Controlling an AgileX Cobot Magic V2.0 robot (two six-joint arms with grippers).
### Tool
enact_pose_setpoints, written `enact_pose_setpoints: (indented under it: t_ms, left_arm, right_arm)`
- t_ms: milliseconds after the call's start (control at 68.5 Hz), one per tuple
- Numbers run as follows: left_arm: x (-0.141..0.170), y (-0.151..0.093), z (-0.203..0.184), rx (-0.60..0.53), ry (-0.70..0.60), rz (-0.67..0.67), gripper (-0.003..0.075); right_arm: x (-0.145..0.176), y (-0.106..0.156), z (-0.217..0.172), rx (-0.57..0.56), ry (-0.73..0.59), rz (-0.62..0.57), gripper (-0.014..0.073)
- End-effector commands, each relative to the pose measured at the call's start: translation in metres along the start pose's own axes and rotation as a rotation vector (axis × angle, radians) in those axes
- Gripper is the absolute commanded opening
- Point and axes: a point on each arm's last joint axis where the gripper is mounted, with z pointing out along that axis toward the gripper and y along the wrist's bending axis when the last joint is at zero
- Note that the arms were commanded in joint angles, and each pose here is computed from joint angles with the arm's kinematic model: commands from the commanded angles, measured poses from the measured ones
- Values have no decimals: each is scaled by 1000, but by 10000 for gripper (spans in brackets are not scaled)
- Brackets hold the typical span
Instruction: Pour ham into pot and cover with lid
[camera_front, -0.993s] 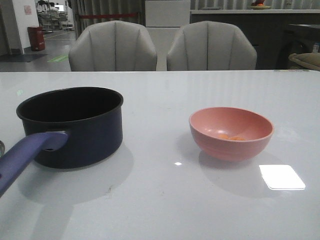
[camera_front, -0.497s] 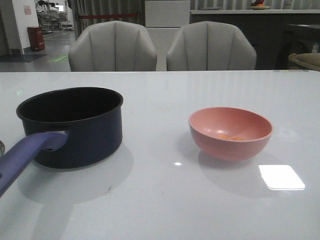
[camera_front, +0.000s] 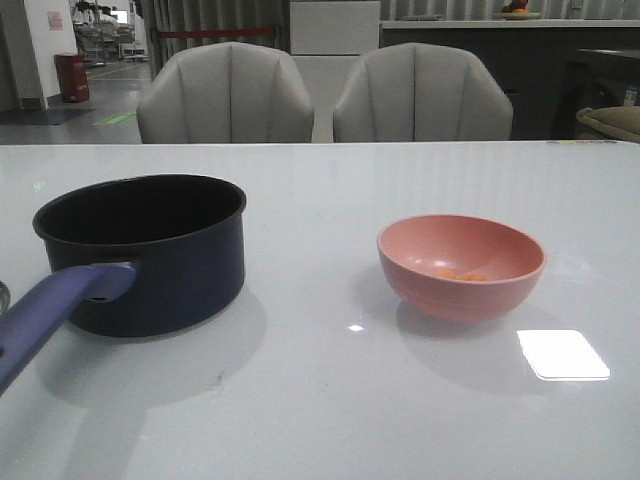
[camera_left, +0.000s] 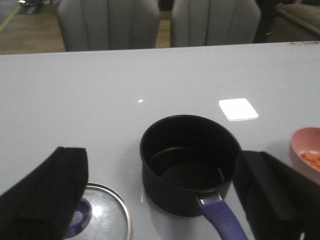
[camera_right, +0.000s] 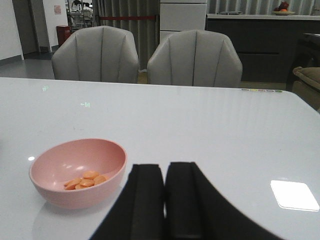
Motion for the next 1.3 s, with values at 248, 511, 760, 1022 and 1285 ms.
enact_pose_setpoints:
  t_ms: [248,511,760,1022,1285]
  left_arm:
    - [48,-2,-32,108,-177,21,627]
    - [58,-1,-37,128,-198,20,627]
    - [58,-2,-37,132,-198,14,627]
    - [59,-2,-37,132,-192,14,627]
    - [59,-2,-37,132,-192,14,627]
  right_arm:
    - [-11,0,-2,0,-116,-13,165]
    - [-22,1,-4,-4,-235,-18,165]
    - [-74,4,3,-2,-89,-15,165]
    - [-77,4,39,9,124,-5,165]
    - [-77,4,82,18,310,6,199]
